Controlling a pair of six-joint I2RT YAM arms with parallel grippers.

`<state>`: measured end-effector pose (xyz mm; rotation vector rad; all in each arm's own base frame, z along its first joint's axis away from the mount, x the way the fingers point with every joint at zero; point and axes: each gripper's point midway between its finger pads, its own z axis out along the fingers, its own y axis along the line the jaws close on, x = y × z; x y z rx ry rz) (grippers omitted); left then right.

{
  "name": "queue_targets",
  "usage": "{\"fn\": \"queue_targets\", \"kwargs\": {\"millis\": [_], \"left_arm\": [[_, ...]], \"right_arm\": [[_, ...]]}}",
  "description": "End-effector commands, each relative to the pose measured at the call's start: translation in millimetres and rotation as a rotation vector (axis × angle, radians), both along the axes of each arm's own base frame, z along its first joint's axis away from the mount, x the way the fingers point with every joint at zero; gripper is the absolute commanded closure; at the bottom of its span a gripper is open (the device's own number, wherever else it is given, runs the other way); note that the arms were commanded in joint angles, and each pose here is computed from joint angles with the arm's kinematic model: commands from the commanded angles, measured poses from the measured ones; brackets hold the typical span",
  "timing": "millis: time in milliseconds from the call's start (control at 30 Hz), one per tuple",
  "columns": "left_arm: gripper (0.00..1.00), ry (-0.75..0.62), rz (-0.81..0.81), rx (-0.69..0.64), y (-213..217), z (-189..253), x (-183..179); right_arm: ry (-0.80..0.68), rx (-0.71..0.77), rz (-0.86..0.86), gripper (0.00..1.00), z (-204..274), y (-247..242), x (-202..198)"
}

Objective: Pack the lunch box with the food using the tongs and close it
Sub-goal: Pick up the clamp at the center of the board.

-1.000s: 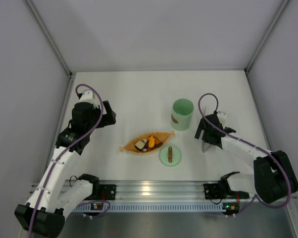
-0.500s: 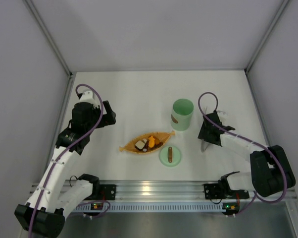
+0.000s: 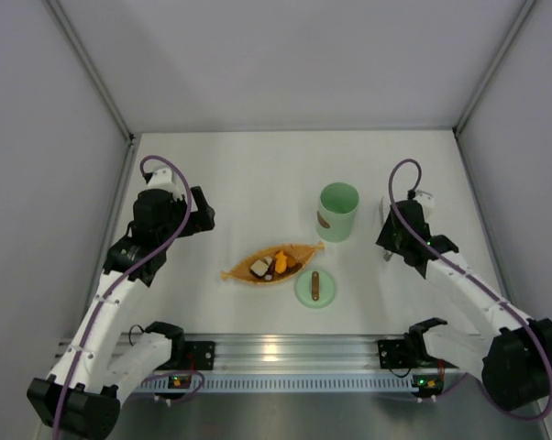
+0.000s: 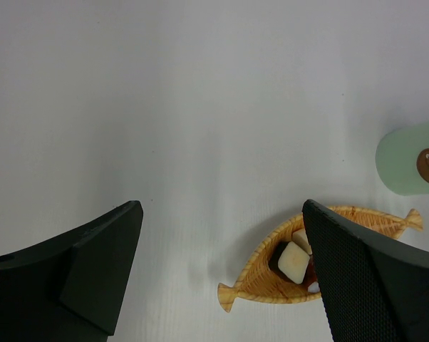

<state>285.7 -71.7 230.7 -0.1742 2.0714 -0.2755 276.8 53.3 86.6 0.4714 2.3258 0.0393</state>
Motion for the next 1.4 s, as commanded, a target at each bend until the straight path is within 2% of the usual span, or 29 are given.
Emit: {"fn": "queue_targets", "kwargs": {"millis": [0,433,800,933,1367], "left_arm": [[0.01,-0.035,0.004,0.004,1.9,10.6,3.1],[0.01,-0.031,0.006,0.006,2.0,9.4,3.7],[0.01,-0.028,0.007,0.007,2.2,8.5,4.2],[0.01,-0.028,0.011,0.007,2.7,8.5,4.3],[0.01,-0.025,0.017,0.012,3.8,7.3,5.2]], "right_arm": [[-0.078,0.001,-0.011,0.58,43.6,-8.2,-0.7],[-0.282,0.063,0.089,0.61,146.1,-6.8,-35.5],[-0.387,0.216,0.381,0.62,218.2,36.7,-70.7],[-0.393,0.301,0.519,0.64,231.3,62.7,-80.5],[-0.384,0.374,0.666,0.64,244.8,107.7,-76.2]]}}
